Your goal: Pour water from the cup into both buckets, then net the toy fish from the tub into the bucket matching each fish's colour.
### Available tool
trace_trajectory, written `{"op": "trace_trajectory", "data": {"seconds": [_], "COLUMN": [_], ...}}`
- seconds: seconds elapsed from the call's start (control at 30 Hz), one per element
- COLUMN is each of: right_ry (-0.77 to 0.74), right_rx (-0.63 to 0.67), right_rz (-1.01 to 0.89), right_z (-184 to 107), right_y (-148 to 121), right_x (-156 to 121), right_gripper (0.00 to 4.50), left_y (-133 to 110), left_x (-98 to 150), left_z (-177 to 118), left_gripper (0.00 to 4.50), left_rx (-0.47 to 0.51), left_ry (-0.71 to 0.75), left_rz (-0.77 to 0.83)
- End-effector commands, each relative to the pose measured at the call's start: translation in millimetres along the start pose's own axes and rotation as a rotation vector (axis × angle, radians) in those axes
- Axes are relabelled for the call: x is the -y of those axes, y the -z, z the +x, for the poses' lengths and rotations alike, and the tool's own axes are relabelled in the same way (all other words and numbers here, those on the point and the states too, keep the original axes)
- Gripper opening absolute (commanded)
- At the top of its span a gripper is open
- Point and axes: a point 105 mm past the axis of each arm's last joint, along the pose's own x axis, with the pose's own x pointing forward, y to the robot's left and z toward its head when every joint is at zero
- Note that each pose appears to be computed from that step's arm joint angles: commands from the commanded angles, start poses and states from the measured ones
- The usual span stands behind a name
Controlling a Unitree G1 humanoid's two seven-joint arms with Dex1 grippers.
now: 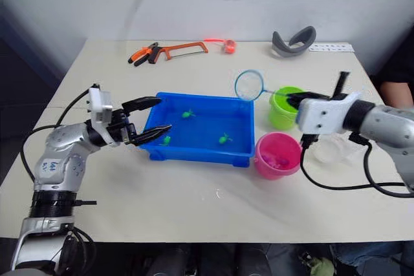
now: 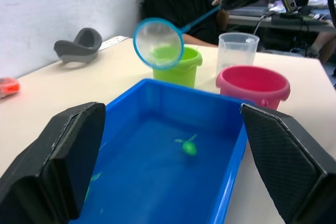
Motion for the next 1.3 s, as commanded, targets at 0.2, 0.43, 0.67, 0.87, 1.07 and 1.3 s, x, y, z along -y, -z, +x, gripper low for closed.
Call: {"op": "trace_trajectory", "data": {"seconds": [0.2,0.43,0.67,0.87,1.07,1.3], "right_ry": [-0.099,-0.177,-0.262,-0.345,-0.356,-0.295], "right_rx": [-0.048,-0.031,0.028,0.085,0.126,0.197], "right_rz": [-0.198,-0.285,-0.241,-0.146,0.062,0.466], "right_z": [30.2,46.7,52.5,51.2,50.6,45.4], "right_y": [-3.1,-1.2,-10.7,-20.2,-25.6,-29.0], "right_x": [-8.3,-9.6,-25.5,-38.3,-41.6,-44.3], "right_gripper": [0.0,0.0,0.0,0.0,0.0,0.0], "left_y": [0.7,6.4,8.8,10.4,10.7,10.4], "left_x": [13.4,21.3,24.6,28.7,31.1,32.2], "left_z": [-13.2,-12.3,-15.3,-18.8,-20.7,-22.0], "left_gripper": [4.47,4.47,4.47,4.47,4.47,4.47], "left_rx": [-0.043,-0.048,-0.06,-0.072,-0.076,-0.075], "left_ry": [0.037,0.045,0.039,0.04,0.039,0.034], "left_rz": [0.029,0.005,0.0,-0.005,-0.012,-0.02]}}
